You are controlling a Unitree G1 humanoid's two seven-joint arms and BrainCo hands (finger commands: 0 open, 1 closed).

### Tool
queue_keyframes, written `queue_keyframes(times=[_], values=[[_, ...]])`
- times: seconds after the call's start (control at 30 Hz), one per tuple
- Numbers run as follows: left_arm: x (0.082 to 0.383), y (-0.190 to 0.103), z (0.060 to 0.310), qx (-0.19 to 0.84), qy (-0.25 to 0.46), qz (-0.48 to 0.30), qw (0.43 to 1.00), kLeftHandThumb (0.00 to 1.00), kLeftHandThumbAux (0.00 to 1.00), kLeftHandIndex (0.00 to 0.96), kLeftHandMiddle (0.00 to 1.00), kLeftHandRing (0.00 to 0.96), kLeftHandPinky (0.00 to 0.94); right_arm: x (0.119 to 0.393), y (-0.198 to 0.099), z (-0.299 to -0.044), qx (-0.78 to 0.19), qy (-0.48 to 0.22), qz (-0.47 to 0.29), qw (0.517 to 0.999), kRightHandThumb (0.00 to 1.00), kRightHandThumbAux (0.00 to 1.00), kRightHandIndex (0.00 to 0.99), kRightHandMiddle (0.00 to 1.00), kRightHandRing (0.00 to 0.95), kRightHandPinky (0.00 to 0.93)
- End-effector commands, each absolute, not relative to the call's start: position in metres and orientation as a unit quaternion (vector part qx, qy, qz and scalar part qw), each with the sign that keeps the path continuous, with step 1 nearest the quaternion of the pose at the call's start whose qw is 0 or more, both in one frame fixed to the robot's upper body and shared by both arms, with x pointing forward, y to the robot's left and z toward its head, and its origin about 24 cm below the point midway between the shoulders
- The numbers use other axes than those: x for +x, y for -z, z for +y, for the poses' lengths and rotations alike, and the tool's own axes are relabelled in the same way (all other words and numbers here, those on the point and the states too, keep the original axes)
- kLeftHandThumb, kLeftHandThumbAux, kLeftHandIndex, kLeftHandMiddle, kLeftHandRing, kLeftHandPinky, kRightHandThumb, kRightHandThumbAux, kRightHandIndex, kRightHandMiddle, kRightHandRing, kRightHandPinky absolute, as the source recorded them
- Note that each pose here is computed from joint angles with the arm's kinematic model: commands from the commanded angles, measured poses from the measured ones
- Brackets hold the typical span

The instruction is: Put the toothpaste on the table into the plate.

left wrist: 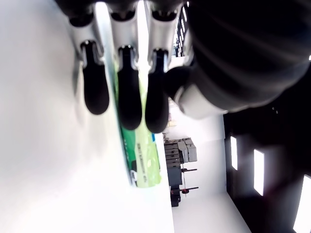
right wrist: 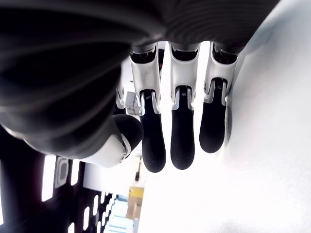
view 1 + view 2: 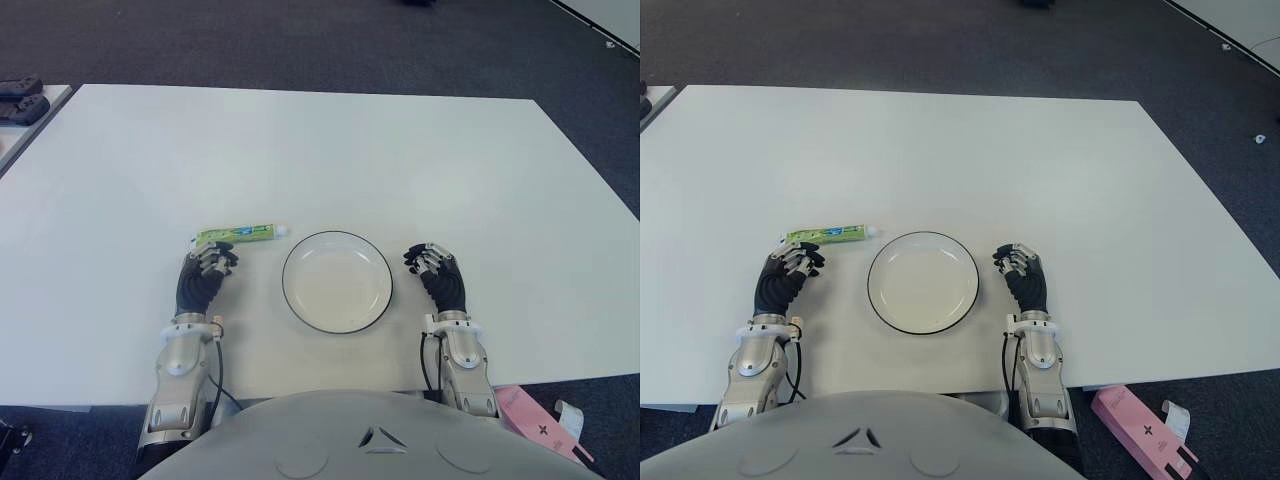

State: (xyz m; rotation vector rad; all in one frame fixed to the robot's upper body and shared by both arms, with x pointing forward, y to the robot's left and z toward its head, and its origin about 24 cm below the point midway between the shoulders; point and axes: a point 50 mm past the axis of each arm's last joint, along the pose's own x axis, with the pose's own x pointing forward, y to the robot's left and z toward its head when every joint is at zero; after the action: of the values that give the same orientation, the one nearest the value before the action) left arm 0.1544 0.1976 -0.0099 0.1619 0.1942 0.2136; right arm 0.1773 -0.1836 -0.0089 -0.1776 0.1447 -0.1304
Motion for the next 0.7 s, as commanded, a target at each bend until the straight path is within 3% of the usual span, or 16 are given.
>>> queue_keyframes(times=[0.03,0.4,0.7], values=[[0.153,0.013,0.197,0.081,-0.098,0.109,0.986,0.707,0.719,0.429,0.520,0.518,0.504,0.175,0.015,-0.182,-0.085,0.065,0.087,0.990,0.702,0.732,0.424,0.496,0.479,0.468],[0.156,0.004,0.199,0.099,-0.101,0.084,0.986,0.707,0.719,0.429,0.512,0.514,0.505,0.175,0.015,-0.181,-0.081,0.063,0.085,0.991,0.704,0.731,0.424,0.492,0.471,0.456],[0.171,-0.020,0.207,0.181,-0.107,0.031,0.977,0.703,0.720,0.429,0.522,0.520,0.521,0.176,0.015,-0.181,-0.082,0.060,0.082,0.991,0.704,0.731,0.424,0.490,0.469,0.456]])
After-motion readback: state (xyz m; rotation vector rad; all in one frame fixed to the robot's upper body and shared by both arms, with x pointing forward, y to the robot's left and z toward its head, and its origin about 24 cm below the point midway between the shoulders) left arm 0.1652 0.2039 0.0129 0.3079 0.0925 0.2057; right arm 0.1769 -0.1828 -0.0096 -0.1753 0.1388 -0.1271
